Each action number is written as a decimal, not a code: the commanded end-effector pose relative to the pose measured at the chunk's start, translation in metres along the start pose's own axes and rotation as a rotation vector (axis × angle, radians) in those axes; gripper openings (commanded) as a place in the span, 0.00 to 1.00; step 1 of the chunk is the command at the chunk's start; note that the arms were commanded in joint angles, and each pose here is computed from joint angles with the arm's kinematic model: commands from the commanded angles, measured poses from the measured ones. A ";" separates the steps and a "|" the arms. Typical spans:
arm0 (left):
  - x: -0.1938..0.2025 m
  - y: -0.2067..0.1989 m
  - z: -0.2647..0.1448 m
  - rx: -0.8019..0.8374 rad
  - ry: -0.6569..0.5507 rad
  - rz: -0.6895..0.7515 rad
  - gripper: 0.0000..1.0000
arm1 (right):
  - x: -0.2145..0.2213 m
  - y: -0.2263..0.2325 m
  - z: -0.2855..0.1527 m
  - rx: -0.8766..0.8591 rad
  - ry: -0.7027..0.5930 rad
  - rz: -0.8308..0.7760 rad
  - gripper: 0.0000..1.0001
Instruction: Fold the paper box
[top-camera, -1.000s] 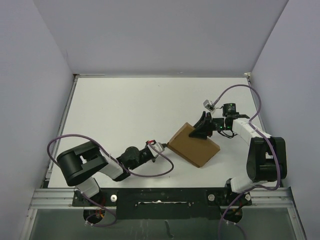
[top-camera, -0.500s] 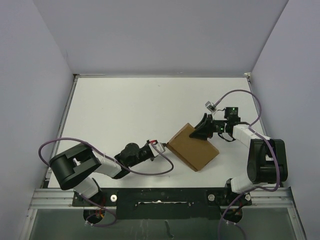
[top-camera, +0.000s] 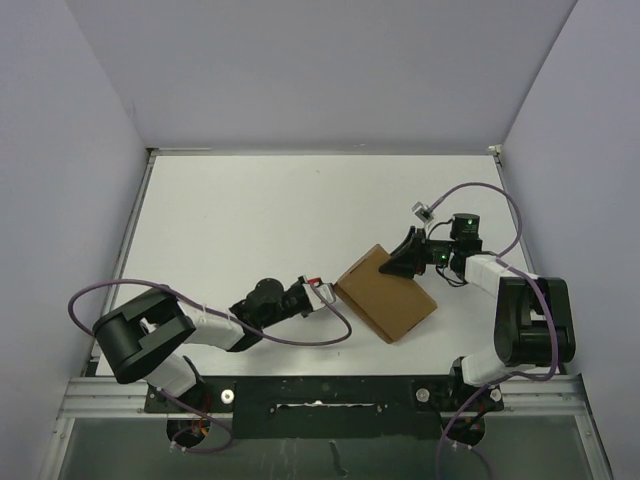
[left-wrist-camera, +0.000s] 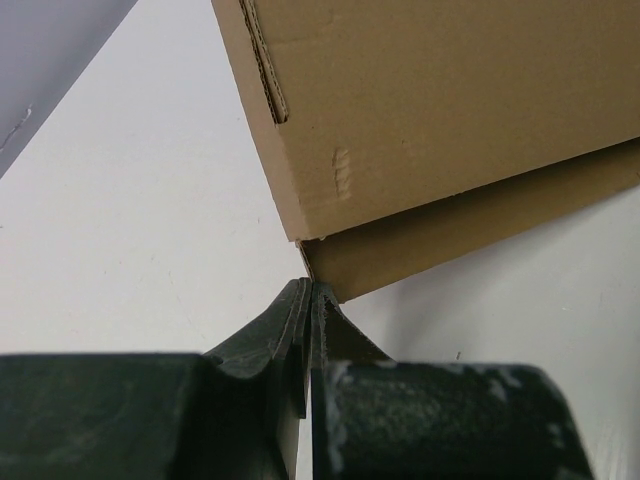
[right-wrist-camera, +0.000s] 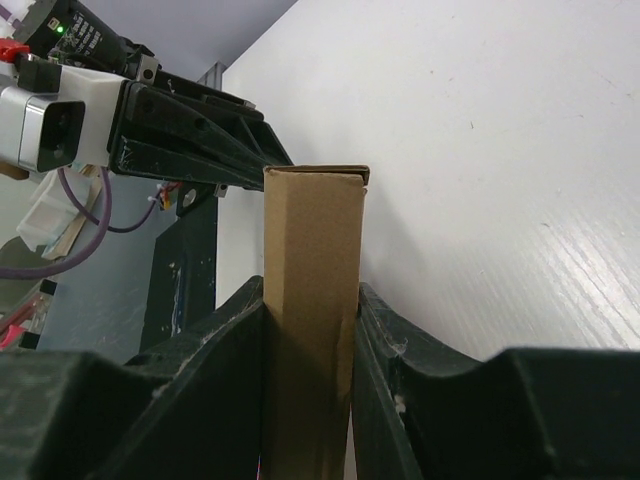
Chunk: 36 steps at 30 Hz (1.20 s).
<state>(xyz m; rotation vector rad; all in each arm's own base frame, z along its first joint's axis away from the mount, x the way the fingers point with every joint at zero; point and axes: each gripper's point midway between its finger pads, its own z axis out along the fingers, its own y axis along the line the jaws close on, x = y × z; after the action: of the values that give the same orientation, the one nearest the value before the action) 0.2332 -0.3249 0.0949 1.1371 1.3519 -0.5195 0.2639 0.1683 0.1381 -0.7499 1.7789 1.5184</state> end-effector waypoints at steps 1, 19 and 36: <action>-0.029 0.022 0.000 -0.056 -0.058 0.060 0.00 | -0.008 -0.027 -0.006 0.108 -0.025 -0.049 0.03; -0.031 0.023 0.003 -0.027 -0.015 0.086 0.00 | -0.007 -0.032 -0.005 0.117 -0.045 0.055 0.02; -0.039 0.020 0.007 0.050 0.040 0.049 0.00 | -0.005 -0.040 -0.003 0.128 -0.041 0.159 0.01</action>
<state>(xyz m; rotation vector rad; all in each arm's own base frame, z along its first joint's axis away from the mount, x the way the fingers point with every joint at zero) 0.2388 -0.3228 0.0893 1.2776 1.4480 -0.4705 0.2726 0.1685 0.1195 -0.5417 1.9267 1.6245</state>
